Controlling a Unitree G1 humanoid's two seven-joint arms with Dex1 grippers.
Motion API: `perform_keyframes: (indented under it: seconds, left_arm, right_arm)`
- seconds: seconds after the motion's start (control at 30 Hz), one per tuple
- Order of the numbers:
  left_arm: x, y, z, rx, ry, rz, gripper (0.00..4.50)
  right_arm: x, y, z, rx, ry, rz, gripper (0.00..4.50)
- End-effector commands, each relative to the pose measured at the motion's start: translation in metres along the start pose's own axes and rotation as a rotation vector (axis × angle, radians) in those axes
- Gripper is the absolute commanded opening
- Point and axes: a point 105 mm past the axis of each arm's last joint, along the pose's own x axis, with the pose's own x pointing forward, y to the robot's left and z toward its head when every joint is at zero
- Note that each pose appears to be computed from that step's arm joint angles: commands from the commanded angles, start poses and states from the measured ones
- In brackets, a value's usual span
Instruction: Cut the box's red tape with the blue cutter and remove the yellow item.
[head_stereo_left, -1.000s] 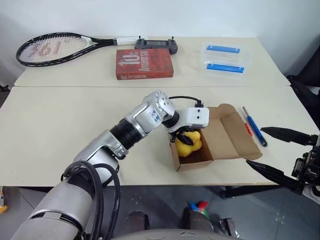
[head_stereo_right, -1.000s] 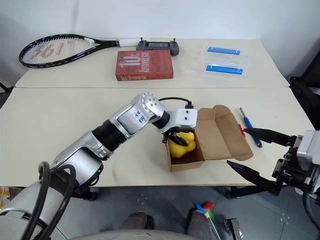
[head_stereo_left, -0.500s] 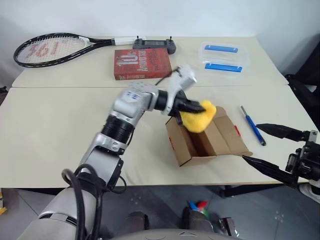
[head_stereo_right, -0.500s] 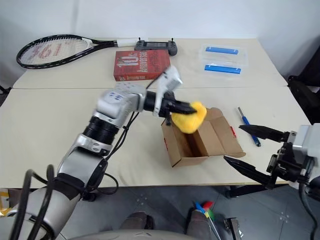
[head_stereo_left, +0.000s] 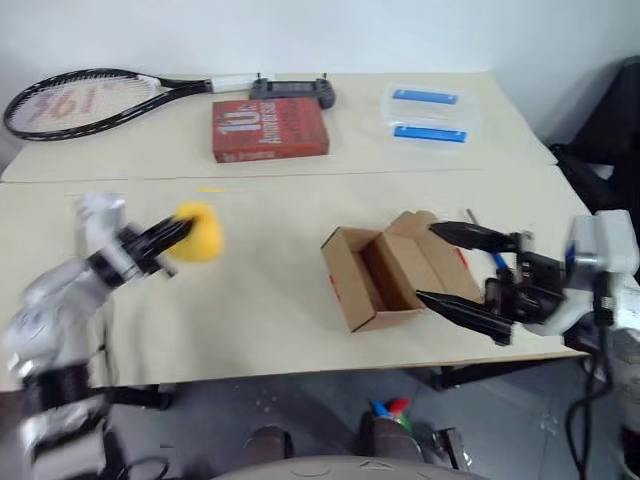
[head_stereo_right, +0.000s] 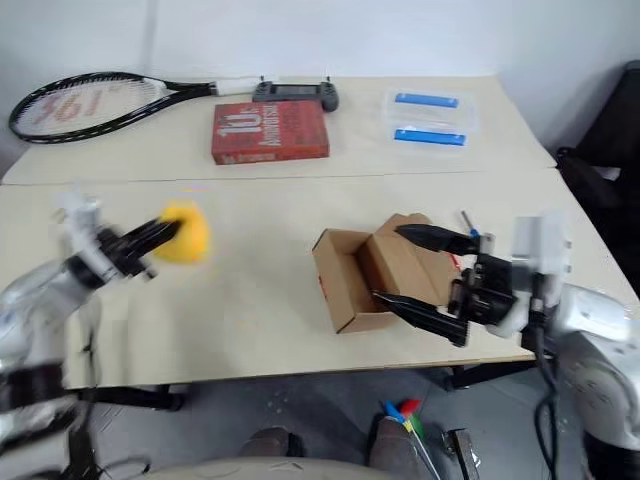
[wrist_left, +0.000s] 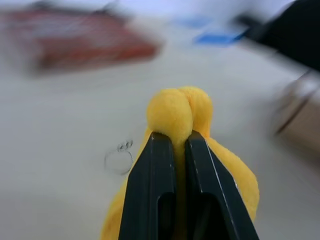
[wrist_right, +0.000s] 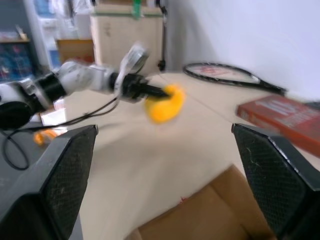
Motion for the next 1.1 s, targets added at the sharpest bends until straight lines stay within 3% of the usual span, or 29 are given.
perform_keyframes:
  seconds: [0.03, 0.27, 0.53, 0.73, 0.87, 1.1]
  left_arm:
    - [-0.019, -0.001, 0.014, 0.020, -0.064, 0.055, 0.01]
    - [-0.019, 0.001, 0.013, 0.021, -0.094, 0.173, 2.16]
    - [-0.045, 0.001, 0.024, 0.129, -0.047, 0.124, 4.45]
    - [-0.091, 0.005, 0.037, 0.265, 0.069, 0.088, 4.45]
    - [-0.124, 0.010, 0.025, 0.308, 0.173, 0.124, 4.45]
    - [-0.131, 0.003, 0.011, 0.325, 0.156, 0.149, 4.45]
  right_arm:
    - [0.010, 0.000, -0.008, -0.045, -0.010, 0.059, 4.50]
    - [0.020, -0.007, -0.011, -0.047, -0.040, 0.057, 4.50]
    - [0.009, -0.007, -0.011, -0.079, 0.035, 0.058, 4.50]
    - [-0.007, -0.011, -0.006, -0.103, 0.113, 0.081, 4.50]
    - [-0.016, -0.016, -0.010, -0.111, 0.165, 0.093, 4.50]
    - [-0.023, -0.015, -0.016, -0.114, 0.195, 0.110, 4.50]
